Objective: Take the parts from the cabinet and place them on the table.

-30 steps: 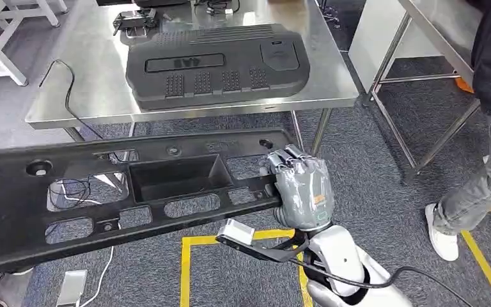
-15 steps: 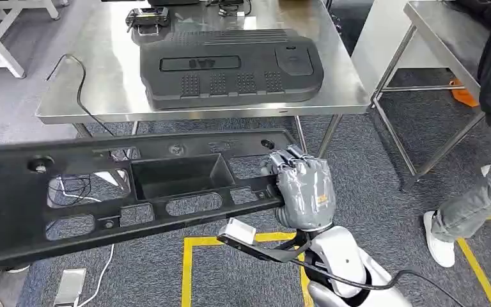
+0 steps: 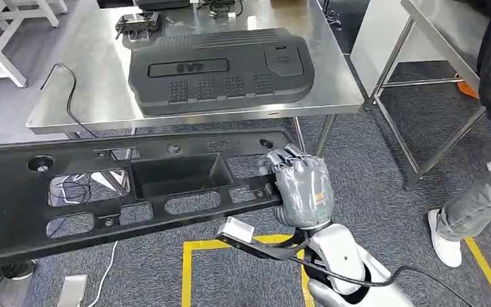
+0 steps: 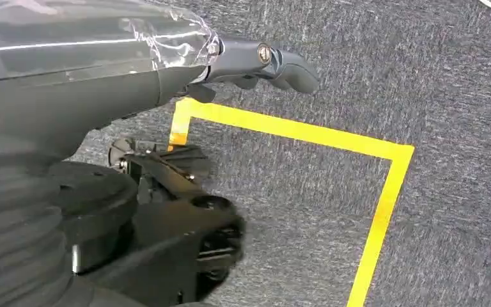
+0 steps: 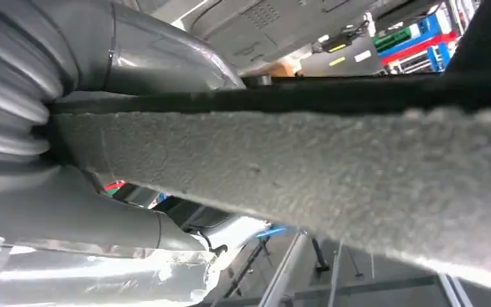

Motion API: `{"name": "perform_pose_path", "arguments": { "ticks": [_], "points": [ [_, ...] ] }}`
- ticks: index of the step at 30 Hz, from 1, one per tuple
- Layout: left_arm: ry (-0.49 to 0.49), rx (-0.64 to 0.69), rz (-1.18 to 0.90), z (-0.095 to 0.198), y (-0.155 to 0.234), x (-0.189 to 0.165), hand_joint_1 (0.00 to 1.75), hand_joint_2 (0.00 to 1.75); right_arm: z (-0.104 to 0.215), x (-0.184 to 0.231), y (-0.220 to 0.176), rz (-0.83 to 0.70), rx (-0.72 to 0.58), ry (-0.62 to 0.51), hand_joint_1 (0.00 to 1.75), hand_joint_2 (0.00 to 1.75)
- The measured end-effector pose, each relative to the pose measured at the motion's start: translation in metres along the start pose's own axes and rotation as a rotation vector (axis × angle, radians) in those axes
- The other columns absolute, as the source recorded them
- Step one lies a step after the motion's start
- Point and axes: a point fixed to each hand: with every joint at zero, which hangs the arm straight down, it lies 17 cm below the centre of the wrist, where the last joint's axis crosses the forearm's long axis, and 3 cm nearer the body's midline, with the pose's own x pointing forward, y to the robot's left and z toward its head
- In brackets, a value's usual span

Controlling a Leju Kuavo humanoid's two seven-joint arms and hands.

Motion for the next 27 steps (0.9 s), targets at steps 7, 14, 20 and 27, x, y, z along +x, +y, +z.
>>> {"name": "perform_pose_path", "arguments": {
  "ticks": [7, 14, 20, 27],
  "points": [
    [0.005, 0.006, 0.006, -0.0006, 0.0010, 0.0000, 0.00, 1.75, -0.0005, -0.0001, 0.0001, 0.002, 0.001, -0.001, 1.75, 1.75],
    [0.001, 0.003, 0.007, -0.0016, -0.0031, 0.0034, 0.00, 1.75, -0.0005, -0.0003, 0.0007, 0.004, 0.005, -0.002, 1.75, 1.75],
    [0.002, 0.000, 0.007, -0.0019, -0.0046, 0.0043, 0.00, 1.75, -0.0005, -0.0005, 0.0010, 0.006, 0.007, -0.002, 1.75, 1.75],
    [-0.003, -0.002, 0.007, -0.0037, -0.0056, 0.0079, 0.00, 1.75, -0.0013, 0.0002, -0.0004, 0.007, 0.006, -0.005, 1.75, 1.75]
  ]
}}
